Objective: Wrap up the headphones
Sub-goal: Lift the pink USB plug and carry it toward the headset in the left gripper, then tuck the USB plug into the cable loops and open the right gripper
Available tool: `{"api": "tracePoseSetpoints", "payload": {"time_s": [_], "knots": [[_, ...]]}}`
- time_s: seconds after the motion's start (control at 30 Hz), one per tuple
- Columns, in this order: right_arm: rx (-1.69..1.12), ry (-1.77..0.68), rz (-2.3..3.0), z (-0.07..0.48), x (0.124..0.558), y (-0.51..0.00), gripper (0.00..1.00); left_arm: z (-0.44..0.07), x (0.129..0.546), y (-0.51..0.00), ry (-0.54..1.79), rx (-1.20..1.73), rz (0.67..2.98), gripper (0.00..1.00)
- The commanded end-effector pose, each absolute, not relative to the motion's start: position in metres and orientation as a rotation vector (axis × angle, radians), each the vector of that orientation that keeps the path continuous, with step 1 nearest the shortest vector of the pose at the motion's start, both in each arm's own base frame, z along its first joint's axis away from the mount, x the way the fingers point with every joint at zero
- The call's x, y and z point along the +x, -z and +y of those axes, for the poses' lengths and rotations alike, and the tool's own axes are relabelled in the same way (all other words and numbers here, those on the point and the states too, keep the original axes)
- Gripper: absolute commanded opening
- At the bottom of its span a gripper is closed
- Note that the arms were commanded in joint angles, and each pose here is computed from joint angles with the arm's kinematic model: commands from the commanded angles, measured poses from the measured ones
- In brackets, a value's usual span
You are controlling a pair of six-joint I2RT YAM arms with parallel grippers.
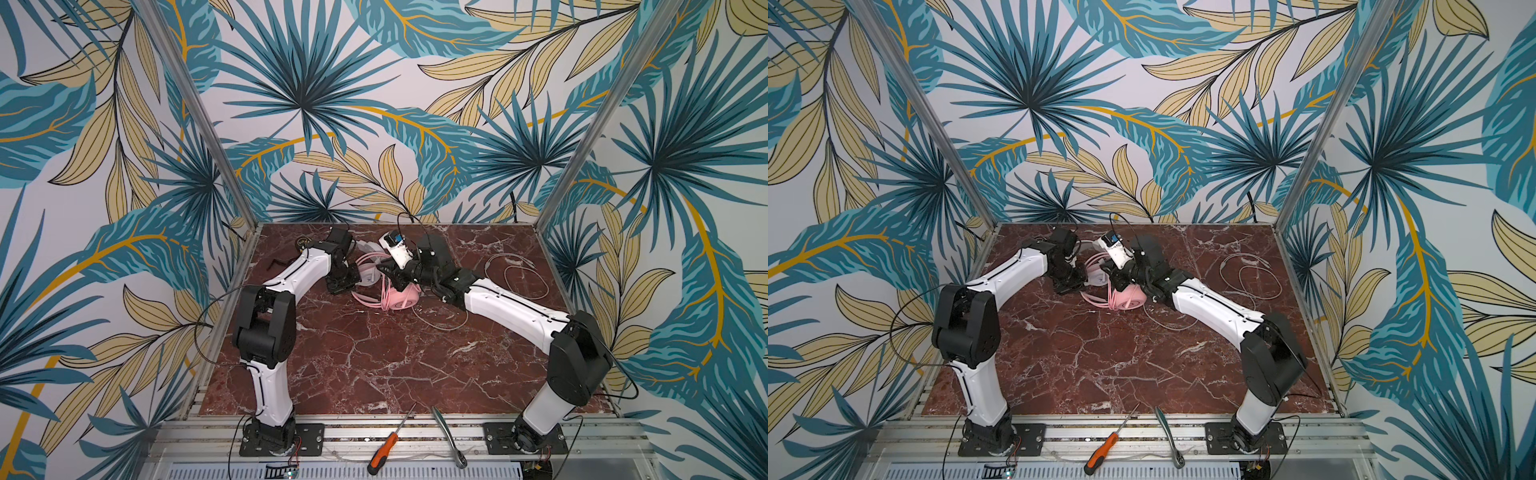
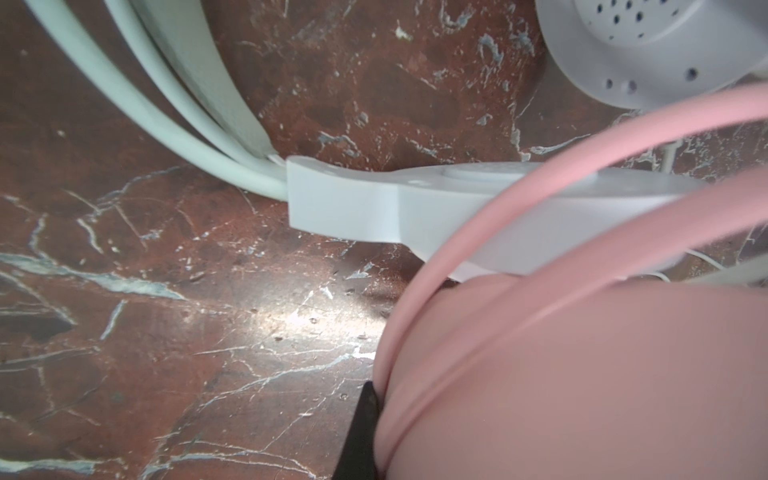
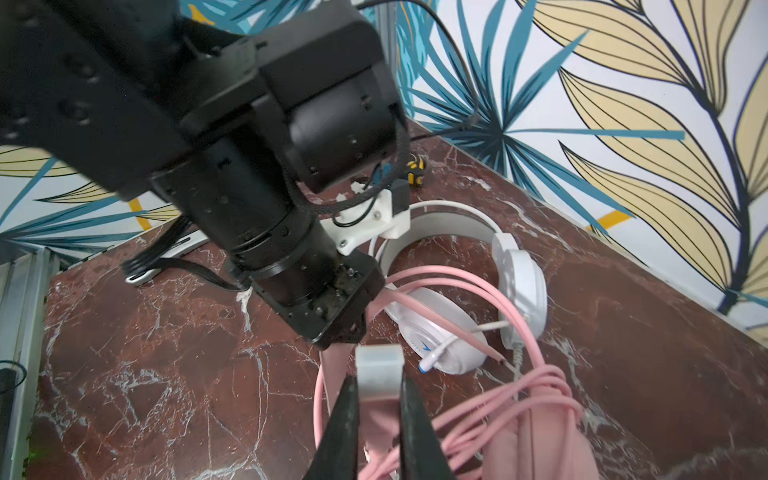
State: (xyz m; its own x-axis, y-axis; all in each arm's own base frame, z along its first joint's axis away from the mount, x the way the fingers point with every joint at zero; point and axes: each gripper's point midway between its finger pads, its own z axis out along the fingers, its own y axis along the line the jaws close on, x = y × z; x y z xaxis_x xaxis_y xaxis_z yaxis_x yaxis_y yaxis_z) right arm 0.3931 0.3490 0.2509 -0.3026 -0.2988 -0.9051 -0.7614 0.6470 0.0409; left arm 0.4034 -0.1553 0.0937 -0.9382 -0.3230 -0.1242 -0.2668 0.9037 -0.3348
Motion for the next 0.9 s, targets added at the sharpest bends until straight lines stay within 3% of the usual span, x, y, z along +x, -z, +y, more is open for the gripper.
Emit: {"api": "tracePoseSetpoints", "payload": {"time_s": [0.0, 0.87], "knots": [[-0.774, -0.488, 1.995, 0.334, 0.408, -0.245, 0.00, -0.162, 0.398, -0.109, 0.506, -0.419, 2.862, 0.00], [-1.080, -0.498, 2.254, 0.357, 0.389, -0.188, 0.00, -0.174, 0.388, -0.144, 0.563, -0.388, 2.823, 0.00]]}}
